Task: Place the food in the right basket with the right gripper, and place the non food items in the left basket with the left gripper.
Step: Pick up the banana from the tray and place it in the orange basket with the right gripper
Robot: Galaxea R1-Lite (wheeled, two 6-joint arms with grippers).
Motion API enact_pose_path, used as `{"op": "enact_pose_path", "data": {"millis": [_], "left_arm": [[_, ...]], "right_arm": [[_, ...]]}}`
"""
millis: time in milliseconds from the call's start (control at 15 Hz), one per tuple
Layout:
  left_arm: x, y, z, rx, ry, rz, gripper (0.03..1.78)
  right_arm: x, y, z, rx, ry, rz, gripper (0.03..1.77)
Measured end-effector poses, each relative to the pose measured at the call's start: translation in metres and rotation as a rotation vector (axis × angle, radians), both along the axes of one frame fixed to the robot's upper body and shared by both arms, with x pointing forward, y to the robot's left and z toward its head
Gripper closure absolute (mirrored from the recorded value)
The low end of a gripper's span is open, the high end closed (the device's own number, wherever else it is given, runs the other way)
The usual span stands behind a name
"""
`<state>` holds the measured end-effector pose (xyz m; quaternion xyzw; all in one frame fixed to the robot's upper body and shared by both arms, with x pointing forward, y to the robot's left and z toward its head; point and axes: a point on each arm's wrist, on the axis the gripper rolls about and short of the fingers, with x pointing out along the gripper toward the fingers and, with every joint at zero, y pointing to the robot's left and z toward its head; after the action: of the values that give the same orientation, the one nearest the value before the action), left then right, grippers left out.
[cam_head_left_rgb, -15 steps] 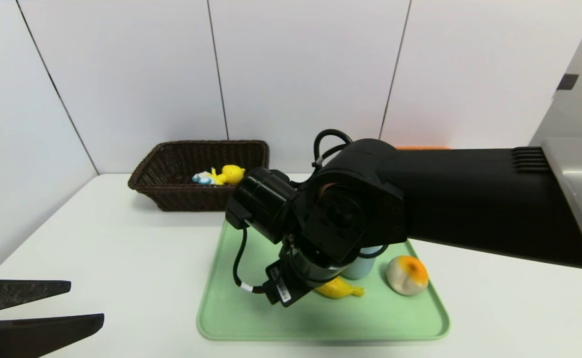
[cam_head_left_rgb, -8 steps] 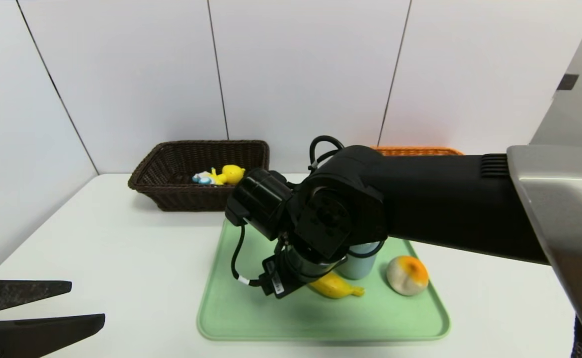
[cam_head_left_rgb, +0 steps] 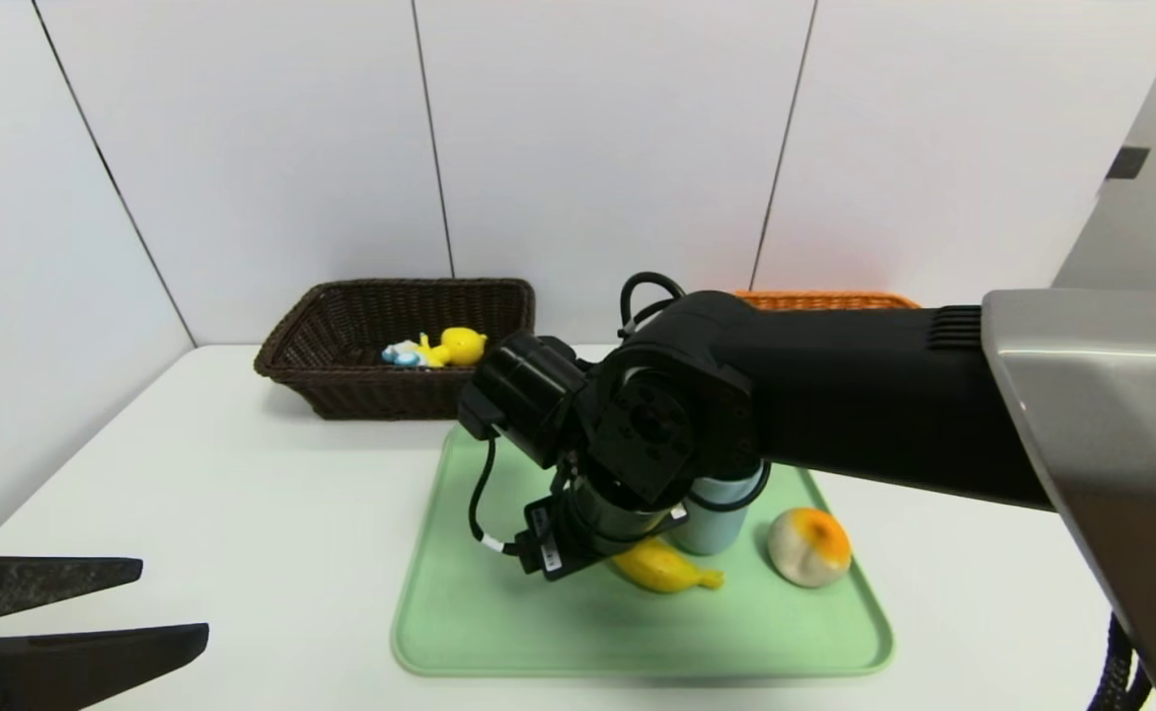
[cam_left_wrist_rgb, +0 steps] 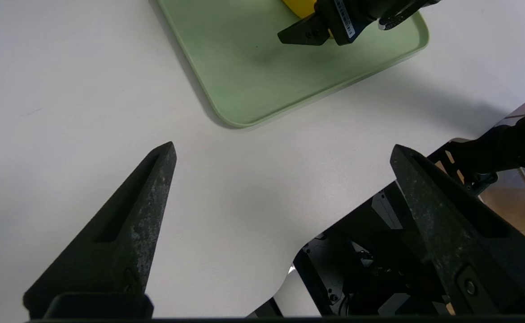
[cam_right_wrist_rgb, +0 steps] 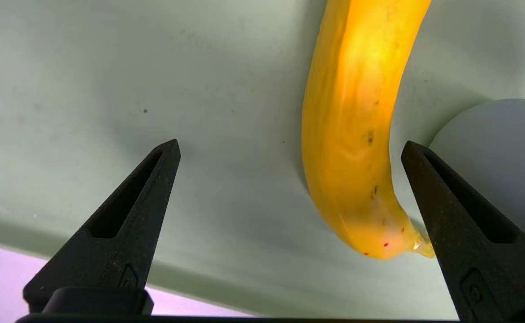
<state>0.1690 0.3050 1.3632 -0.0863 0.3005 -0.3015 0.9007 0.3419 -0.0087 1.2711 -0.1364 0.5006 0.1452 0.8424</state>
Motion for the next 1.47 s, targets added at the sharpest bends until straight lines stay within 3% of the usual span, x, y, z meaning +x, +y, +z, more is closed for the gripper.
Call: {"op": "enact_pose_path", "data": {"millis": [600, 867, 1200, 1467], "left_arm": [[0.0, 0.0, 0.0, 0.0, 0.001, 0.0, 0.12], [-0.001, 0.0, 0.0, 0.0, -0.001, 0.0, 0.12], [-0.003, 0.001, 0.001, -0.003, -0.01, -0.002, 0.12], [-0.006, 0.001, 0.002, -0.006, -0.019, -0.003, 0.12]], "right_arm": [[0.004, 0.003, -0.012, -0.013, 0.024, 0.001, 0.09], [0.003, 0.003, -0.011, 0.015, 0.056, 0.016, 0.68], [0.001, 0.001, -0.003, 0.032, 0.046, 0.019, 1.27], [-0.004, 0.001, 0.005, 0.044, 0.035, 0.031, 1.27]]}}
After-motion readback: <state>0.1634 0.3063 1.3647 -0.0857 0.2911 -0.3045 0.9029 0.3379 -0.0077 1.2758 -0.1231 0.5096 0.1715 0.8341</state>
